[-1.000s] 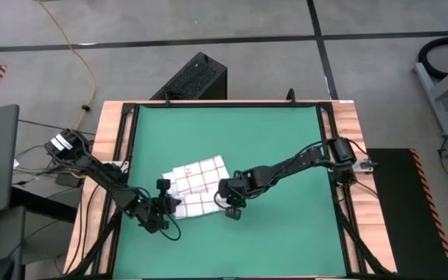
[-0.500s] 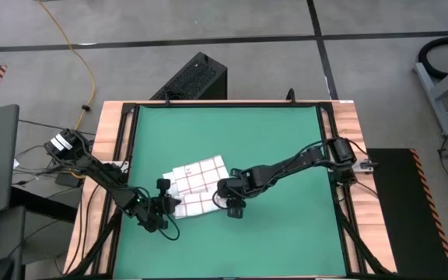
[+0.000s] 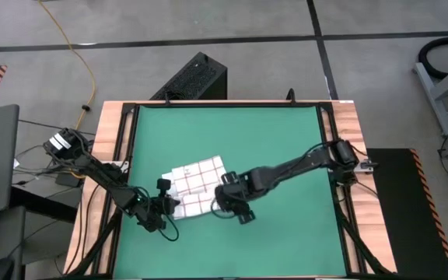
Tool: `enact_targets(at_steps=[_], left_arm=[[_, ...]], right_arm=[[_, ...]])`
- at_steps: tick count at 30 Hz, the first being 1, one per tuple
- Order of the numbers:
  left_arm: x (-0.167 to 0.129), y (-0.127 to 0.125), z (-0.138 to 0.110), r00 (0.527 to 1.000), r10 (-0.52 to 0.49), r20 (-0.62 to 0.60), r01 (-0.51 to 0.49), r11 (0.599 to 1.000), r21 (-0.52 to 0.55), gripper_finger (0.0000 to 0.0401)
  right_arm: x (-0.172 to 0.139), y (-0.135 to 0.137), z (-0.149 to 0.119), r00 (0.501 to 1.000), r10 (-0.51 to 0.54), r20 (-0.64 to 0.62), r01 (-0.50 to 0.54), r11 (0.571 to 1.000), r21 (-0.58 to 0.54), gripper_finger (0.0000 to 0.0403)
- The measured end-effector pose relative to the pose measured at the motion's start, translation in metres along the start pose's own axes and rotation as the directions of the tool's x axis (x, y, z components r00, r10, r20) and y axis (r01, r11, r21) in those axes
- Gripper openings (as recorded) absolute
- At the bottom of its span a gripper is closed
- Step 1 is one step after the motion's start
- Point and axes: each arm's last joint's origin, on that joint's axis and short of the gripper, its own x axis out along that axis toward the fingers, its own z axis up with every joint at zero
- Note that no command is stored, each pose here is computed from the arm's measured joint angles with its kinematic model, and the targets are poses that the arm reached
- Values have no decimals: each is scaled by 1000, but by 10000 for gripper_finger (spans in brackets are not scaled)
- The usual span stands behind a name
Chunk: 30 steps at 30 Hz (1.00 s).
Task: Roll towel
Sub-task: Roll the white towel
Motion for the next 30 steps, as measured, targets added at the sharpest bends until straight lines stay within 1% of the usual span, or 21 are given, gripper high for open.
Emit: enact_targets(at_steps=[2, 4, 7, 8, 10, 17, 22, 24, 28, 30], left_arm=[[0, 0, -1, 1000, -7, -9, 7, 1000, 0, 0], [0, 0, -1, 1000, -9, -11, 9, 1000, 1, 0], [-1, -2, -2, 1000, -14, -13, 14, 997, 72, 0], [-2, -2, -2, 1000, -15, -14, 16, 995, 101, 0], [-2, -2, -3, 1000, -16, -18, 18, 993, 120, 0], [-2, -1, -5, 999, -9, -39, 14, 991, 134, 0], [-2, -1, -5, 999, -8, -42, 14, 990, 143, 0], [-2, -1, -5, 999, -7, -45, 13, 989, 145, 0], [-2, -1, -6, 999, -3, -52, 11, 989, 151, 0], [-2, -1, -6, 999, -3, -54, 11, 988, 152, 0]], right_arm=[[2, 9, -3, 1000, 9, -29, -10, 1000, -28, 234], [7, 16, -6, 1000, 14, -27, -16, 999, -48, 231], [20, 20, -10, 1000, -13, 8, 14, 996, -89, 224], [23, 19, -12, 1000, -22, 14, 23, 995, -94, 223], [29, 16, -17, 1000, -29, 10, 30, 994, -101, 220], [50, -3, -32, 994, -85, 71, 93, 989, -119, 219], [60, -12, -46, 995, -91, 44, 95, 991, -96, 219], [65, -13, -52, 995, -81, 51, 87, 990, -113, 221], [71, -11, -57, 992, -66, 112, 86, 980, -181, 231], [72, -13, -59, 991, -66, 114, 87, 977, -192, 234]])
